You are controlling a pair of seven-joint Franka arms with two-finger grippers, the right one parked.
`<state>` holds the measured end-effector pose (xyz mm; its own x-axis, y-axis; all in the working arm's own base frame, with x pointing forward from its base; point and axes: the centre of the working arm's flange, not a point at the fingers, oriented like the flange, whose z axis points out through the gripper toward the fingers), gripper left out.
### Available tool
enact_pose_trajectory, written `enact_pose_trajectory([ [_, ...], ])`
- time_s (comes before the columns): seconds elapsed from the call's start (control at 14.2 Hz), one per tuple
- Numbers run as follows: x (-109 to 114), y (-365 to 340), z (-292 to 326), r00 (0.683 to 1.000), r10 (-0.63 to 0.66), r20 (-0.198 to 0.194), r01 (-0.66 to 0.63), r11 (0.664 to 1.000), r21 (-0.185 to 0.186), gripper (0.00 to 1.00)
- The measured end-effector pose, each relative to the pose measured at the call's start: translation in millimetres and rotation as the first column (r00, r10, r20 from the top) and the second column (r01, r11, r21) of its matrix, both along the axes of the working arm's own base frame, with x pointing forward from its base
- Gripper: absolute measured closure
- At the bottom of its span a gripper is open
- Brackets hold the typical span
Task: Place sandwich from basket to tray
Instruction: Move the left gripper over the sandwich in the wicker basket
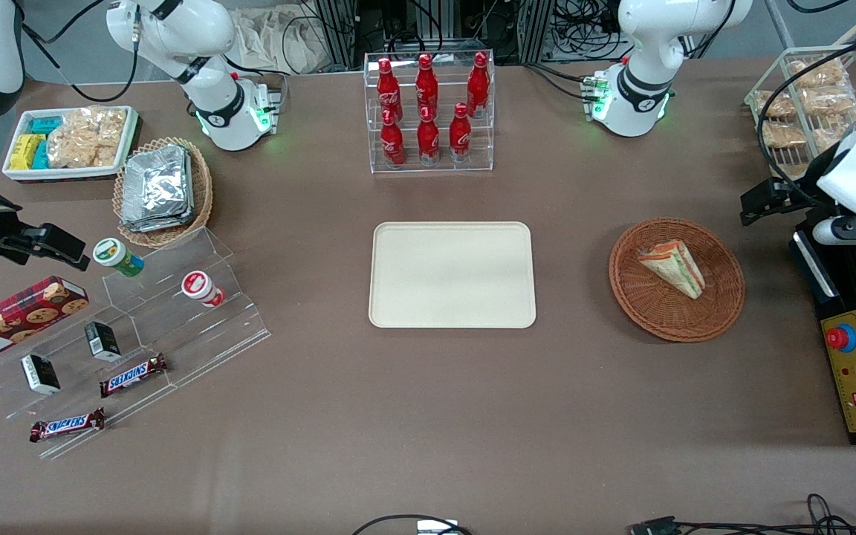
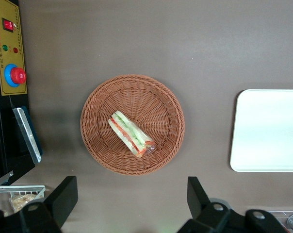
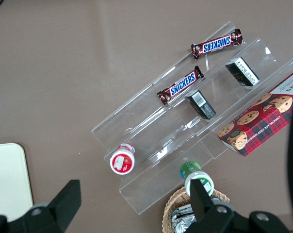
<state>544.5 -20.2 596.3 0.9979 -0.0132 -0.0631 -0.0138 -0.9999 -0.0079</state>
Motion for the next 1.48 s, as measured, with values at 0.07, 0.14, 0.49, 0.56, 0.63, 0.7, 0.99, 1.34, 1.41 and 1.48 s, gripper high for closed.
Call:
enact_pose_trajectory([
  [0.07, 0, 0, 0, 1.000, 0.000, -0.001, 0.000, 1.000, 0.000, 0.00],
  [0.14, 0, 0, 0, 1.000, -0.001, -0.002, 0.001, 1.000, -0.001, 0.00],
  [0.49, 0, 0, -3, 1.000, -0.001, -0.016, 0.001, 1.000, 0.001, 0.00],
  [0.56, 0, 0, -7, 1.000, -0.001, -0.026, 0.001, 1.000, 0.001, 0.00],
  [0.63, 1, 1, -15, 0.999, 0.001, -0.040, -0.001, 1.000, 0.003, 0.00],
  [0.7, 1, 3, -25, 0.998, 0.005, -0.055, -0.005, 1.000, 0.005, 0.00],
  [0.99, 1, 25, -77, 0.996, 0.080, -0.043, -0.080, 0.997, 0.010, 0.00],
  [1.34, -29, 37, -154, 0.976, 0.217, 0.014, -0.218, 0.976, 0.019, 0.00],
  [1.41, -35, 37, -167, 0.968, 0.251, 0.022, -0.252, 0.968, 0.019, 0.00],
  [1.48, -39, 37, -178, 0.958, 0.287, 0.027, -0.287, 0.958, 0.020, 0.00],
])
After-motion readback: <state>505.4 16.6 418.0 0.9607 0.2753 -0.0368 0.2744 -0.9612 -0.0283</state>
